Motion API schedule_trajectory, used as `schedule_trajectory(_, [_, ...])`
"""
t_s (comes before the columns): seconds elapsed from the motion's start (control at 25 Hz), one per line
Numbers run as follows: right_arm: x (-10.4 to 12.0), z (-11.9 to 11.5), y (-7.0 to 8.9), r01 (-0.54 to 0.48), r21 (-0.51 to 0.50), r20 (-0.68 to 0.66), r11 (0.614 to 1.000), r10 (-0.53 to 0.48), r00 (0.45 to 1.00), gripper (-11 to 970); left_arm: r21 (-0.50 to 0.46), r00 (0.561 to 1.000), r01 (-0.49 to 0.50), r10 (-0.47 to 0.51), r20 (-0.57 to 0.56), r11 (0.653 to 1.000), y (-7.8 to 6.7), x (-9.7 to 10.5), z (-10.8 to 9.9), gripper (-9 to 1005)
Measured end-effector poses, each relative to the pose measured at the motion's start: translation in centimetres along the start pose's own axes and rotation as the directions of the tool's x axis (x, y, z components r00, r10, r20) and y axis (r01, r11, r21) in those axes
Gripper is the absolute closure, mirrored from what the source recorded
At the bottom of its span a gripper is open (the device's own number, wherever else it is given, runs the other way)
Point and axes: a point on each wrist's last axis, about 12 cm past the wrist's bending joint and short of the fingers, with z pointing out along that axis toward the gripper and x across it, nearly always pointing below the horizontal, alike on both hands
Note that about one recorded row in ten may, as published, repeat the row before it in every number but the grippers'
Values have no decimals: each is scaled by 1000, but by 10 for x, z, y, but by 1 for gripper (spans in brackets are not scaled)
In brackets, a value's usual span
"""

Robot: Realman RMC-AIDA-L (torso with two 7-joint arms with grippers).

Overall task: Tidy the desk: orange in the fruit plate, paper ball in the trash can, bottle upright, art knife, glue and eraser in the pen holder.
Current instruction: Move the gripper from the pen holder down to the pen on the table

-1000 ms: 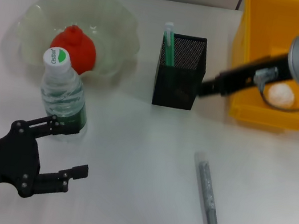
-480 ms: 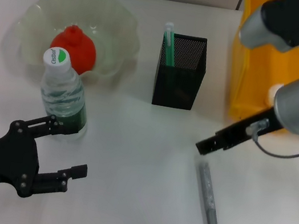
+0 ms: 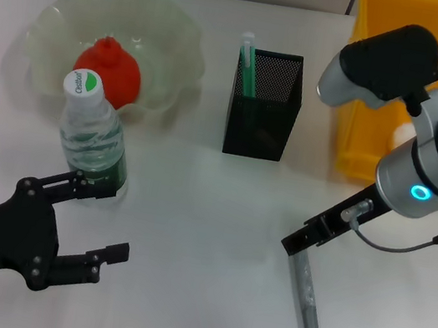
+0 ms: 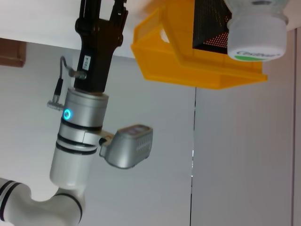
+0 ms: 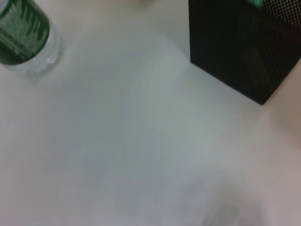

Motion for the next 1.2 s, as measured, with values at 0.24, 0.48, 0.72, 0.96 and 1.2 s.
schedule_trajectory(0.24, [-2, 7, 3, 20, 7, -17, 1000, -20, 1000, 169, -1, 1000, -1, 1, 1, 1000, 0, 0, 0, 215])
schedule_trajectory(0.48, [-3, 9, 2, 22, 8, -24, 1000, -22, 999, 300, 3, 1000, -3, 3, 3, 1000, 1, -1, 1, 215])
schedule_trajectory(0.72, [-3, 10, 2, 20, 8, -30, 1000, -20, 999, 510, 3, 1000, -4, 4, 4, 1000, 1, -1, 1, 216])
schedule_trajectory(0.96, [-2, 13, 1, 15, 8, -48, 1000, -15, 999, 594, 3, 1000, -5, 5, 5, 1000, 1, -1, 1, 215])
schedule_trajectory(1.2, [-4, 13, 1, 18, 10, -51, 1000, -18, 999, 603, 5, 1000, -9, 9, 7, 1000, 2, -3, 1, 215])
